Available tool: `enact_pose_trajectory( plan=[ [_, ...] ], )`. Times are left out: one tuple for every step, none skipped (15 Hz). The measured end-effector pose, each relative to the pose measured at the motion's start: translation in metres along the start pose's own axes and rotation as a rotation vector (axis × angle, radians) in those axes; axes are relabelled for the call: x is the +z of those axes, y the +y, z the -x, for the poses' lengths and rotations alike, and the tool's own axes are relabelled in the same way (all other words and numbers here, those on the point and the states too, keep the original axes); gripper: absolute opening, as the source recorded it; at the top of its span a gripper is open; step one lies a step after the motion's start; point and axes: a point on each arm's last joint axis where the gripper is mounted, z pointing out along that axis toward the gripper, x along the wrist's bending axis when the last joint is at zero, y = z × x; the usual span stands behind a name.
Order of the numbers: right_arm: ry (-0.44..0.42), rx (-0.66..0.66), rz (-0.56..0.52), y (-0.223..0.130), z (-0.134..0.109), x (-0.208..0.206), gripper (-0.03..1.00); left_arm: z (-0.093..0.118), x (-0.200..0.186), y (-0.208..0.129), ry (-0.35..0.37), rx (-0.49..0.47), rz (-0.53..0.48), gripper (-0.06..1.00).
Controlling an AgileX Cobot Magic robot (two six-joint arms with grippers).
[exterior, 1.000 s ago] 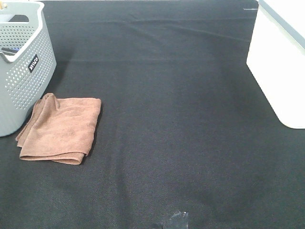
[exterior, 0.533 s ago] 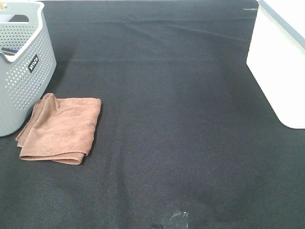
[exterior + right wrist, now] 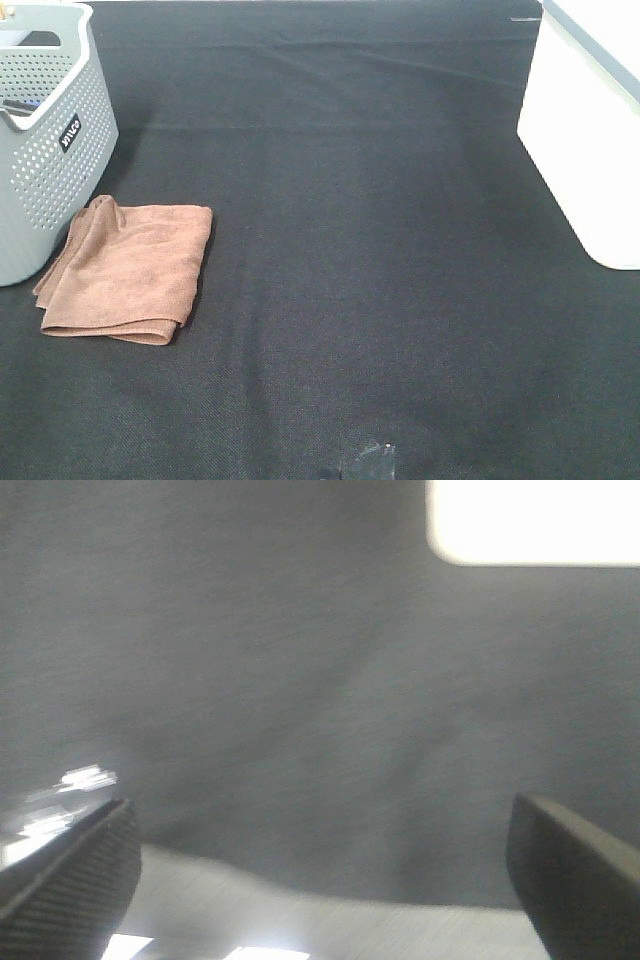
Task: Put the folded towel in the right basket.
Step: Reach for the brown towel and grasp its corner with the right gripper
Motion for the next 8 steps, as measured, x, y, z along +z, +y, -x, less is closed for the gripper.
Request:
enact_pose_trajectory(
  plan=[
    [0.047,0.023,-0.052,0.020,-0.003,0.001,0.96,0.000,0.000,0.000,0.000,0.000,0.000,0.99],
    [0.095,0.050,-0.109,0.050,-0.006,0.009,0.96,0.000,0.000,0.000,0.000,0.000,0.000,0.99],
    [0.095,0.050,-0.109,0.050,-0.006,0.009,0.96,0.000,0.000,0.000,0.000,0.000,0.000,0.99],
    [0.144,0.076,-0.137,0.077,-0.008,0.018,0.96,0.000,0.000,0.000,0.000,0.000,0.000,0.99],
    [0.174,0.080,-0.157,0.086,-0.010,0.024,0.96,0.000,0.000,0.000,0.000,0.000,0.000,0.99],
    [0.174,0.080,-0.157,0.086,-0.010,0.024,0.96,0.000,0.000,0.000,0.000,0.000,0.000,0.99],
    [0.218,0.085,-0.177,0.093,-0.012,0.031,0.96,0.000,0.000,0.000,0.000,0.000,0.000,0.99],
    [0.269,0.100,-0.198,0.101,-0.015,0.040,0.96,0.000,0.000,0.000,0.000,0.000,0.000,0.99]
  ],
)
